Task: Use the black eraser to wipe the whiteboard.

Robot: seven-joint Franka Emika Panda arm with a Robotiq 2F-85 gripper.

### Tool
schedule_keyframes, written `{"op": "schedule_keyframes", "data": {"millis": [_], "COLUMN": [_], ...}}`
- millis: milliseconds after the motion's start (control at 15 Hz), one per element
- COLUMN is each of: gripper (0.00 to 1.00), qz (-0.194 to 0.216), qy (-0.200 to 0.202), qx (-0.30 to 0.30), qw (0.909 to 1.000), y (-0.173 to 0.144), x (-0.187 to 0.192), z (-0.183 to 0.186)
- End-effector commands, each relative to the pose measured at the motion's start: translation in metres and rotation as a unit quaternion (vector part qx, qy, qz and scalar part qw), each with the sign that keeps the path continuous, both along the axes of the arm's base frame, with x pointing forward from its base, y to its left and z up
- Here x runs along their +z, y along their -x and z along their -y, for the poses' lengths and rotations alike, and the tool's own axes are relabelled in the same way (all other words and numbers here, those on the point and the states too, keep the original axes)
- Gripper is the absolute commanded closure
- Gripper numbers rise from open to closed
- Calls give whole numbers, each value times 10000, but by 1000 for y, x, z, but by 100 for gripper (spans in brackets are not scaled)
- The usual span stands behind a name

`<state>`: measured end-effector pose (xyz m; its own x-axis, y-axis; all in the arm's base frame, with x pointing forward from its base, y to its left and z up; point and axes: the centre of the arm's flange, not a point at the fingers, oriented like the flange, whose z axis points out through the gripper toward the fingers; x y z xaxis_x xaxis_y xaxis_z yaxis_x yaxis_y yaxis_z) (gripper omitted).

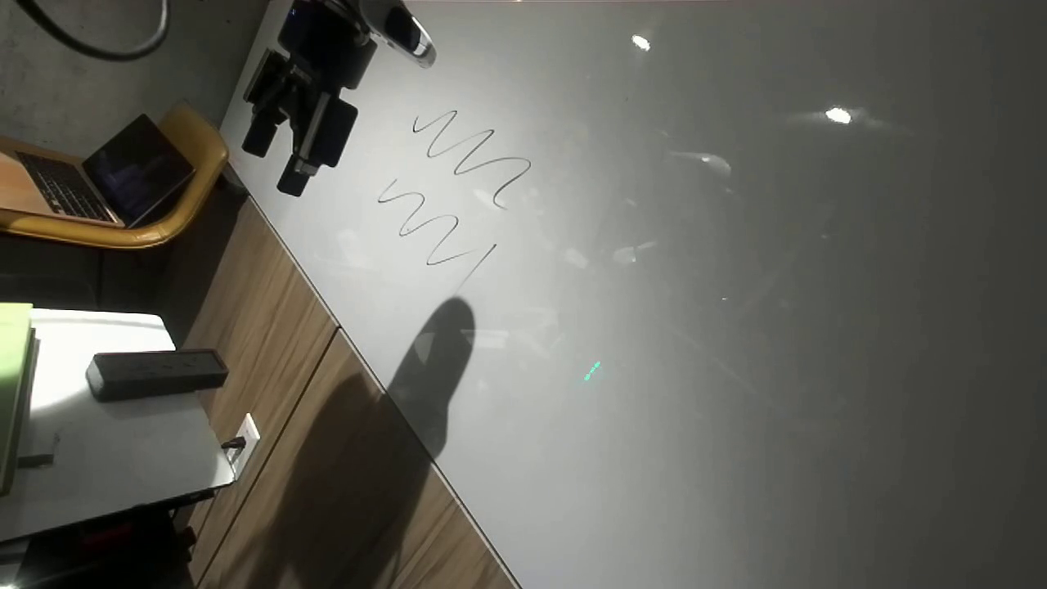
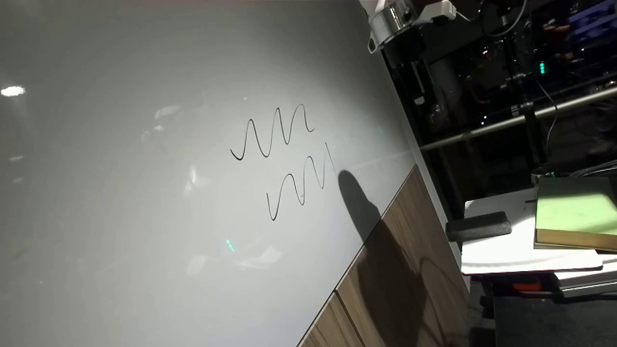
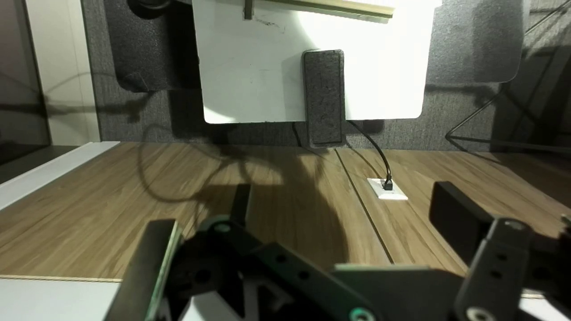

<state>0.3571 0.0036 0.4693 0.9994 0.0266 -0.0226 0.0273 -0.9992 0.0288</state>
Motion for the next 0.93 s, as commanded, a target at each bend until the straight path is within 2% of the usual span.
{"op": "schedule_keyframes", "data": {"millis": [0, 333, 467, 733, 867], "gripper": [0, 0, 0, 0, 0], "qz": [227, 387, 296, 321, 200], "qy": [-134, -181, -140, -172, -105], "qx": [181, 423, 448, 456, 395], "qw": [9995, 9982, 9985, 9983, 9990], "y": [14, 26, 28, 18, 14], "x": [-18, -67, -93, -122, -139], "z": [-12, -28, -31, -30, -30]}}
